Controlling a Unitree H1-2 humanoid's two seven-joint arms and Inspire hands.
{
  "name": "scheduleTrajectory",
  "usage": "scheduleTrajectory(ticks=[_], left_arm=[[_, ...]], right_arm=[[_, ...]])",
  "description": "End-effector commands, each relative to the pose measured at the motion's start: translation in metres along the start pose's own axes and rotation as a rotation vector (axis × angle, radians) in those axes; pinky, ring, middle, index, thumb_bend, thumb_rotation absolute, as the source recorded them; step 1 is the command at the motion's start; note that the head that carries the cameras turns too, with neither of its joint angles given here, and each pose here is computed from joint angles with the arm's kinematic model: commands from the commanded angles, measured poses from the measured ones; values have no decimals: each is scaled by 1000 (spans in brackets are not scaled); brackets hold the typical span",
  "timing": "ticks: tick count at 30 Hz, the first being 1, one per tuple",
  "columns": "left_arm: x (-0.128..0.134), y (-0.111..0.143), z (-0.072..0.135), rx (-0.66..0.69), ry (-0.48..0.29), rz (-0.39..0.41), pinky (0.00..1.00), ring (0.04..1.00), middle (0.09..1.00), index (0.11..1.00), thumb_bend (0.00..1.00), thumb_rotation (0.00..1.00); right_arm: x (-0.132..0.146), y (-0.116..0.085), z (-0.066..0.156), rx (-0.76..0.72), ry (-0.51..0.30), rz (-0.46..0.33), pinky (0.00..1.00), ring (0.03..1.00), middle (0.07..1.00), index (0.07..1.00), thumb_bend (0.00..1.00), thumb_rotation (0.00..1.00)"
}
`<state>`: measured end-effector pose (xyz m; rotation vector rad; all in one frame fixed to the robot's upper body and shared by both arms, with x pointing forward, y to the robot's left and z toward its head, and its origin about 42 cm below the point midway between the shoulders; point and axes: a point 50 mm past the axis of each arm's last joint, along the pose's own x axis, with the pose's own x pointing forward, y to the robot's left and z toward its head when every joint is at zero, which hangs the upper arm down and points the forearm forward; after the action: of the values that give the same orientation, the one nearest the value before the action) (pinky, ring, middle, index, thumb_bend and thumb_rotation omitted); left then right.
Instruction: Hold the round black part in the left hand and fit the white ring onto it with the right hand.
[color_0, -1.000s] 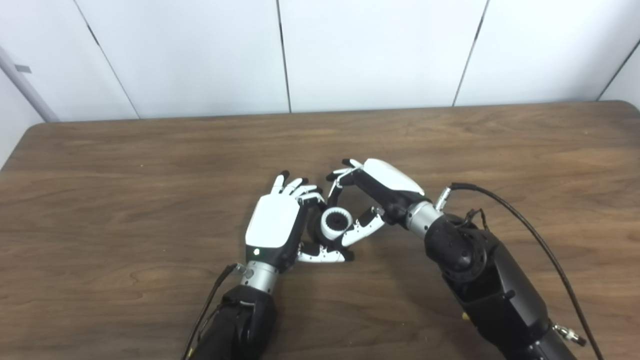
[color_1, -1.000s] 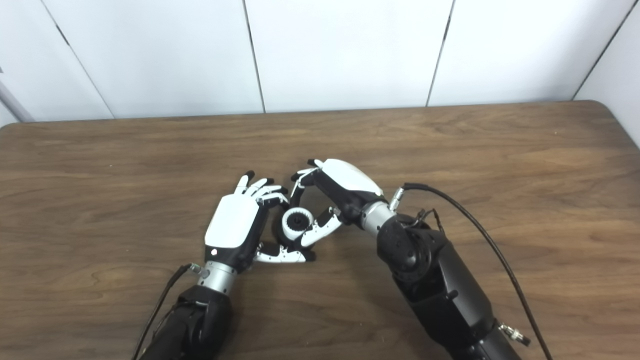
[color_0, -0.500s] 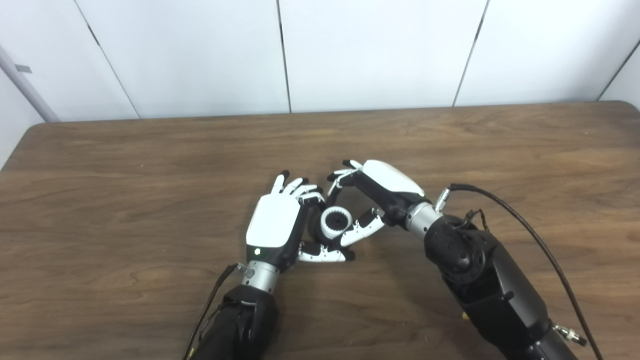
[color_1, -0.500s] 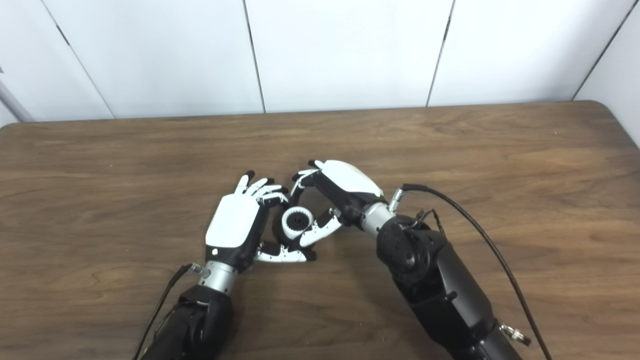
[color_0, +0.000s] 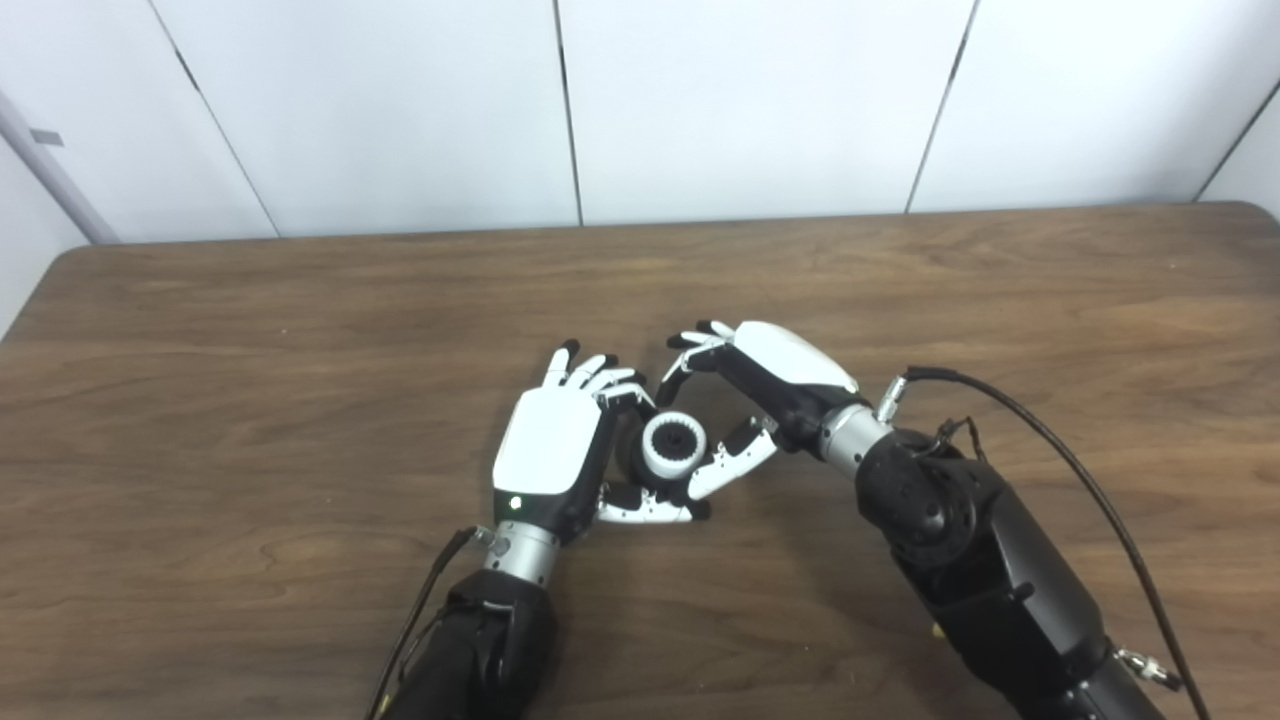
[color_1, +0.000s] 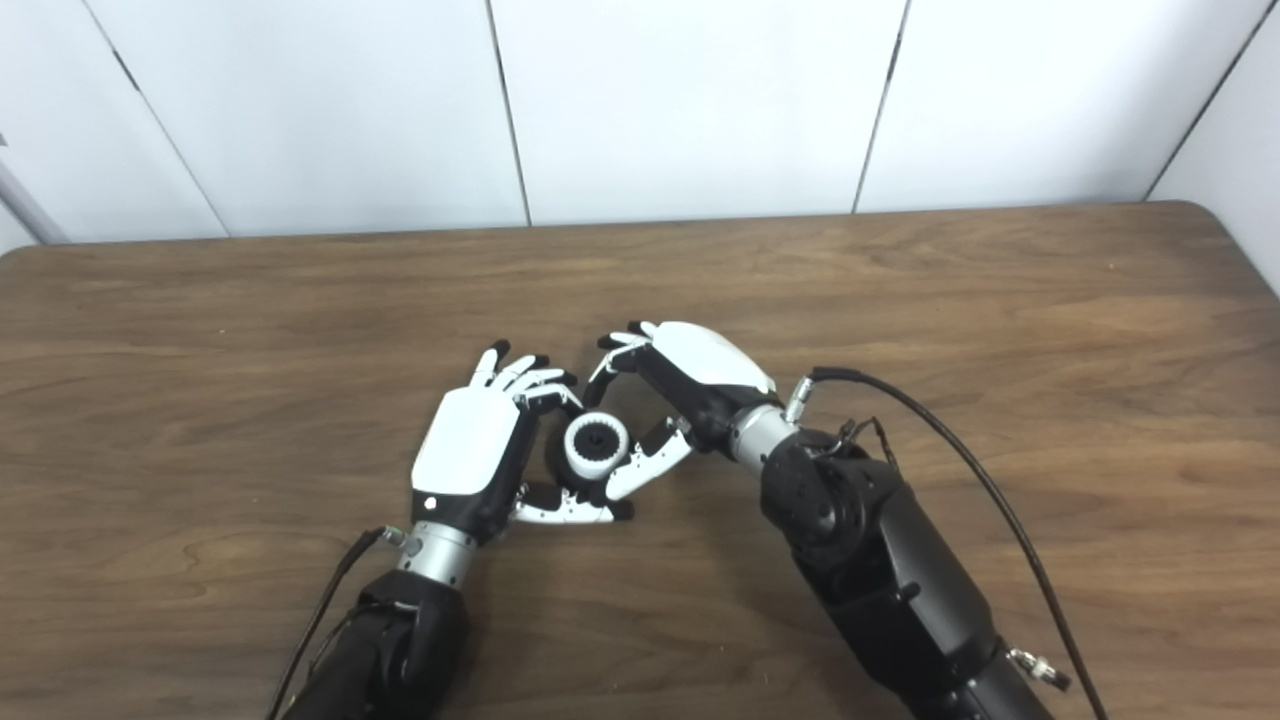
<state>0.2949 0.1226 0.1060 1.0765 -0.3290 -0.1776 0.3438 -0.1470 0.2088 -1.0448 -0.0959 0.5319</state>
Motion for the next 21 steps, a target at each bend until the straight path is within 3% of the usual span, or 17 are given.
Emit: scheduleTrajectory(ticks=[1,21], left_arm=[[-45,-51,-12,-23,97,-153,1000,874,773,484,525,61],[-44,-49,-17,-30,109,-162,1000,878,769,484,525,60]], right_arm=[[-2,-20,8,-31,-42,-69,993,1000,918,697,1000,279],[-30,-54,-1,-26,-8,-146,986,995,910,738,1000,315]])
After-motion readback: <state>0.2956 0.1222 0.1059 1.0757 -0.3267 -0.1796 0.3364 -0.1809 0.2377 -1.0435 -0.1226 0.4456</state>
